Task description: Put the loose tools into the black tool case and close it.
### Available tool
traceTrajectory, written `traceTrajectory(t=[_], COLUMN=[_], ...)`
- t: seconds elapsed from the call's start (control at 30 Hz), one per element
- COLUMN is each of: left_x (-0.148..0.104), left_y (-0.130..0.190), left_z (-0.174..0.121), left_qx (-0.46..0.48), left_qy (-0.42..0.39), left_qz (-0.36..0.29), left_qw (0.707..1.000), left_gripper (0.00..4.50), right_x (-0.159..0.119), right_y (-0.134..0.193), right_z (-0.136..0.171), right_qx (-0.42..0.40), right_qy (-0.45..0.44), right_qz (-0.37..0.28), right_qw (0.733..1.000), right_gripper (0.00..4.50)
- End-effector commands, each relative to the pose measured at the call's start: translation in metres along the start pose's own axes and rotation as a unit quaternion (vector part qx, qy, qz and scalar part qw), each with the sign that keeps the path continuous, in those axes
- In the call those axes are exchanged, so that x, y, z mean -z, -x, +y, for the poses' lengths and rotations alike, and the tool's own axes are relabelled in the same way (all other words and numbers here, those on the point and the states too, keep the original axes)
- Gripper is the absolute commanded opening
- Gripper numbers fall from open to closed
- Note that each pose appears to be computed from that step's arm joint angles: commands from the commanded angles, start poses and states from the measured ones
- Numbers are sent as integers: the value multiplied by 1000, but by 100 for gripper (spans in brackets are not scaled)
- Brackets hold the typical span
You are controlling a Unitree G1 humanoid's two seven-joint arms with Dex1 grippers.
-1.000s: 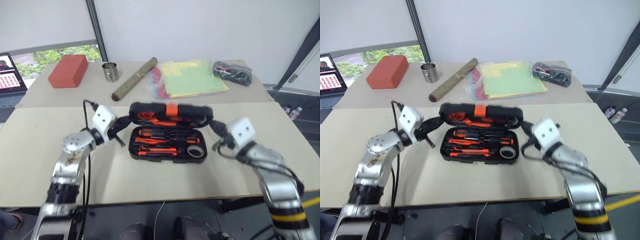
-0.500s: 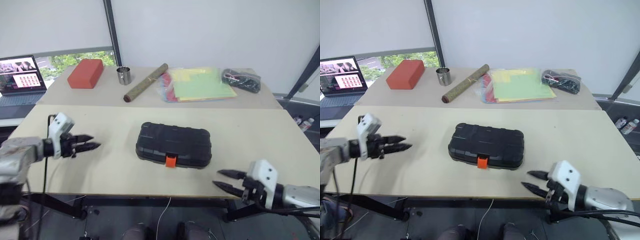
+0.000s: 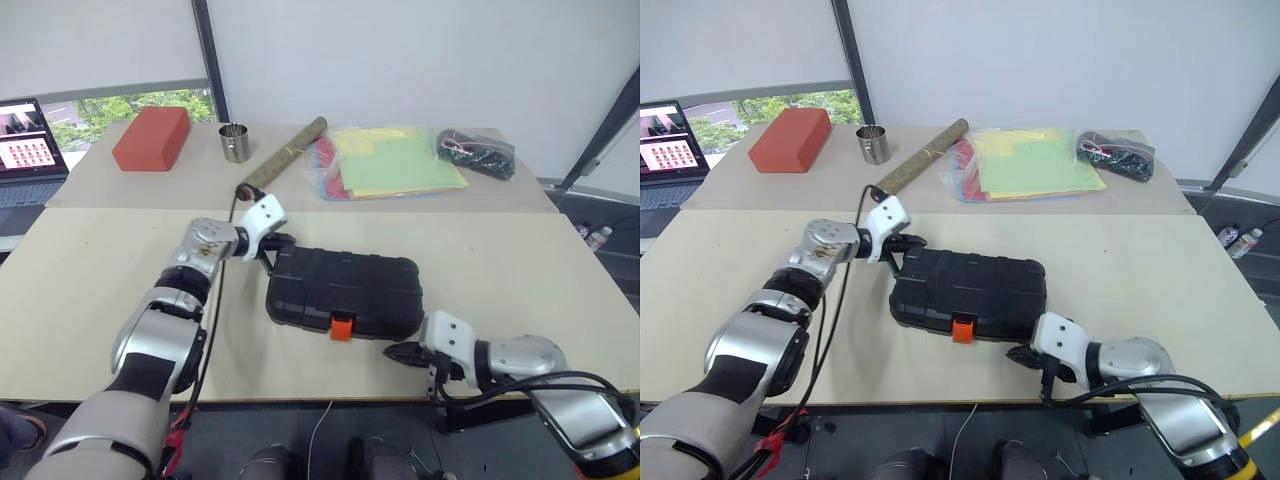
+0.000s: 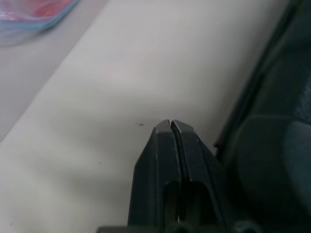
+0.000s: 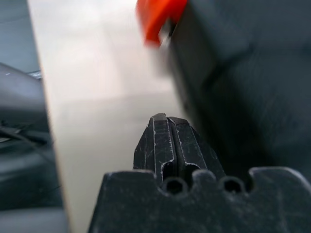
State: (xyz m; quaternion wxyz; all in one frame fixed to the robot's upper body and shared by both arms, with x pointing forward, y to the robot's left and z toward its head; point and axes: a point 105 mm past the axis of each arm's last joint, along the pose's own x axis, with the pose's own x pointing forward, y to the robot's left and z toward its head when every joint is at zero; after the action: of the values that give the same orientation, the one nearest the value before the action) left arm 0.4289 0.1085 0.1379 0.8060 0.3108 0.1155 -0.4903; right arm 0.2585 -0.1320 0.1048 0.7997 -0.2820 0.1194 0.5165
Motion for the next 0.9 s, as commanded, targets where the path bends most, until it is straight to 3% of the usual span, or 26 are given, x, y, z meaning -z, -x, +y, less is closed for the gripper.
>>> traceTrajectory(t=[0.03,0.13,0.3,0.4,0.5,0.7,0.9], left_x=[12,6,-22,-44,-66,-74,-60], left_y=[4,15,30,52,62,24,-16], left_z=[-43,-54,-31,-10,-19,-76,-101], left_qx=[179,245,201,176,218,257,258], left_qy=[-37,-11,37,109,141,29,-41], left_qz=[25,-10,-92,-148,-181,-130,-72], left_qw=[983,969,975,967,949,957,963], left_gripper=[6,6,6,6,6,6,6], right_x=[3,17,21,5,-17,-35,-19], right_y=[17,33,55,71,78,57,38], right_z=[-31,-44,-41,-29,-21,-14,-10], right_qx=[76,119,135,126,120,107,83], right_qy=[2,-7,-33,-79,-122,-143,-141], right_qz=[15,37,37,-9,-68,-95,-40], right_qw=[997,992,990,989,983,979,986], right_gripper=[0,0,0,0,0,0,0])
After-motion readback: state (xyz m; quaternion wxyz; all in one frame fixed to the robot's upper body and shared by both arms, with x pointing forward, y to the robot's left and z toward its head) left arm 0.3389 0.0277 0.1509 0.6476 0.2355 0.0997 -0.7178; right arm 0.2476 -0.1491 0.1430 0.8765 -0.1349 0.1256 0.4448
